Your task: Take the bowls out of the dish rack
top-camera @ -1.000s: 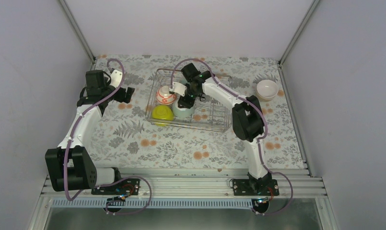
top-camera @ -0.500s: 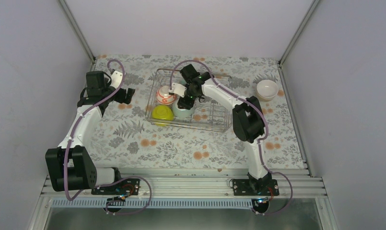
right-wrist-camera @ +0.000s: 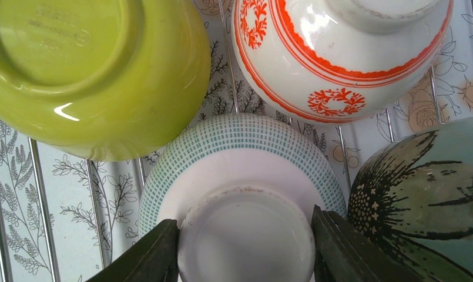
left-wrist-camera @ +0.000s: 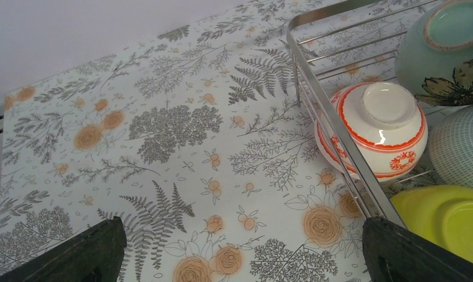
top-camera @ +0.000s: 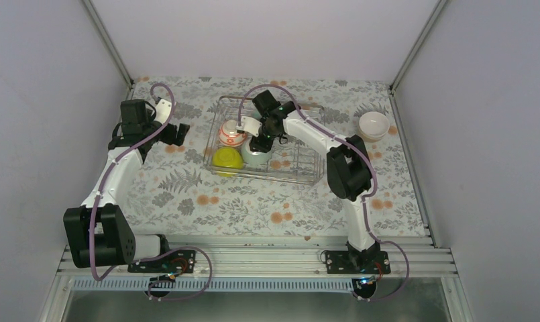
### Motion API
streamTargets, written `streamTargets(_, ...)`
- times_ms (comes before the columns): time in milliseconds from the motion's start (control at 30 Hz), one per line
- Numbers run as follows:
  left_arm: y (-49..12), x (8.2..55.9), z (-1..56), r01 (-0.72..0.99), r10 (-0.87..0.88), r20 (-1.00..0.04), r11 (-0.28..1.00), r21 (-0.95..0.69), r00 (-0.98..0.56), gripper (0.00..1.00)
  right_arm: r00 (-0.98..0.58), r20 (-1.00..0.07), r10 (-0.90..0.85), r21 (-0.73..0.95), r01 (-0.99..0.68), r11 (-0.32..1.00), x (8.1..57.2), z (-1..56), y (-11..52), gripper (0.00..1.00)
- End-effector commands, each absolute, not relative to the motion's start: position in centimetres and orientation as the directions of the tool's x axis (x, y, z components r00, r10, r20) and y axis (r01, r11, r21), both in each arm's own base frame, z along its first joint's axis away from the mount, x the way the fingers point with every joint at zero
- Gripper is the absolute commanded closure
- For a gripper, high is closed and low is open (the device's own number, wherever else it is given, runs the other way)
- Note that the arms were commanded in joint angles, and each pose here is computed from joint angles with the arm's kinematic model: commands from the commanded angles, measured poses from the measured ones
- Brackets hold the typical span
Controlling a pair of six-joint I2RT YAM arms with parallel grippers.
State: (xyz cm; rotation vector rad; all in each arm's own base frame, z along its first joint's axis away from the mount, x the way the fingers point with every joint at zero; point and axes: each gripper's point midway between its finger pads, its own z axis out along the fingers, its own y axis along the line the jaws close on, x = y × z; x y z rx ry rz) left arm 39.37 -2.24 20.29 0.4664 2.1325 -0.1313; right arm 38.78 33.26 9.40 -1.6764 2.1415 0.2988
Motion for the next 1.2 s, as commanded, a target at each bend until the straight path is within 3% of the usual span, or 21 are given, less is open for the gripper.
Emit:
streamTargets(0, -2.4, 39.2, 20.6, 0.384, 0.267, -0.825, 0.921, 0.066, -0.499, 0.0, -0.241, -0.332, -0.912, -0.113, -0.95, 0.292, 39.2, 7.5, 30.5, 0.71)
streamTargets(233, -2.8, 39.1, 22.0, 0.397, 0.261, -0.834, 0.916, 0.055, -0.486, 0.0, -0.227, -0.387, -0.894, -0.141, -0.943, 0.3, 39.8, 10.6, 31.2, 0.74)
streamTargets(533, -6.6, 38.3, 26.5, 0.545, 0.233, -0.874, 0.837, -0.042, -0.426, 0.0, -0.181, -0.491, -0.852, -0.253, -0.907, 0.338, 41.8, 17.9, 31.9, 0.77)
streamTargets(1167, -12.2, 39.3, 27.3, 0.696, 0.256, -0.855, 0.701, -0.157, -0.451, 0.0, -0.173, -0.525, -0.833, -0.286, -0.886, 0.365, 42.9, 20.2, 32.1, 0.77)
